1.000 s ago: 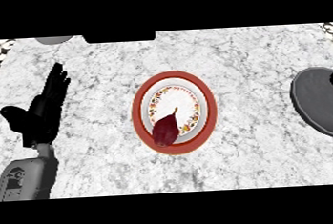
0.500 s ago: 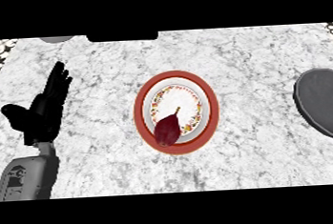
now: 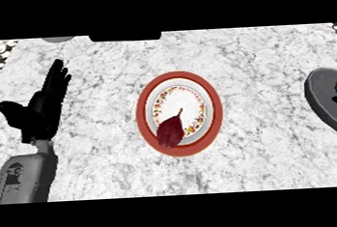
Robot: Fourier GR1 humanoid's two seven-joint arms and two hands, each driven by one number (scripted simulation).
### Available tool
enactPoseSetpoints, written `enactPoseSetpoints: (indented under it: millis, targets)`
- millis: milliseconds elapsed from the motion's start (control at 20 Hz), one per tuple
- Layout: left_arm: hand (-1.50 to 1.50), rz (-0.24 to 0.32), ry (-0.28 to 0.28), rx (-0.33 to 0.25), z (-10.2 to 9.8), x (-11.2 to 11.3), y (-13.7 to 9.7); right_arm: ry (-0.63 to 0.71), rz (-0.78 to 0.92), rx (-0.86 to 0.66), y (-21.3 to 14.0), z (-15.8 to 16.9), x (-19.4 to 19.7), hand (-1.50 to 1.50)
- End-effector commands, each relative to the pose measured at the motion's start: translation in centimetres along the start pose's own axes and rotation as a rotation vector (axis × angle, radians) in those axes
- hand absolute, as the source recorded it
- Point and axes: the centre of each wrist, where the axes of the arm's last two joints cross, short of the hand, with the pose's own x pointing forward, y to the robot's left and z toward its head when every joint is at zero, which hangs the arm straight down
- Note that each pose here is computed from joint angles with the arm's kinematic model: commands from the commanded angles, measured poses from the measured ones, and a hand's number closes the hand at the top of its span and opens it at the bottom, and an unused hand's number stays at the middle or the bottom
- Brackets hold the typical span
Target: Pick the can from the plate and place it in the pan
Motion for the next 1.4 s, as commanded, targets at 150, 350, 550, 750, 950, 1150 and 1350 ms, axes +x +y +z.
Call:
enactPoseSetpoints:
  millis: [150, 350, 550, 750, 950, 1150, 1350]
  targets:
    - [0.00, -0.003, 0.030, 0.024, 1.2, 0.3, -0.4, -0.119, -0.192, -0.158, 1.1, 1.3, -1.8, -1.50]
    - [0.00, -0.003, 0.015, 0.046, -0.1, 0.3, 1.0, -0.142, -0.383, -0.213, -0.9, 0.8, -2.1, -1.50]
    - [0.00, -0.017, 0.040, 0.061, 1.1, -1.0, 1.5, -0.172, -0.483, -0.080, -0.2, 3.2, -4.1, -1.50]
    - [0.00, -0.019, 0.048, 0.077, 1.7, -1.4, 3.3, -0.235, -0.530, -0.029, -0.3, 6.5, -6.5, -1.50]
    - [0.00, -0.026, 0.057, 0.093, 1.9, -1.6, 2.0, -0.290, -0.554, 0.002, -2.8, 8.9, -6.3, -1.50]
    - [0.00, -0.022, 0.032, 0.073, 2.3, -0.5, 0.8, -0.278, -0.548, -0.021, -5.6, 13.8, -8.3, -1.50]
    - [0.00, -0.009, 0.039, 0.068, 1.7, -0.6, 0.7, -0.268, -0.552, -0.012, -7.6, 19.2, -8.2, -1.50]
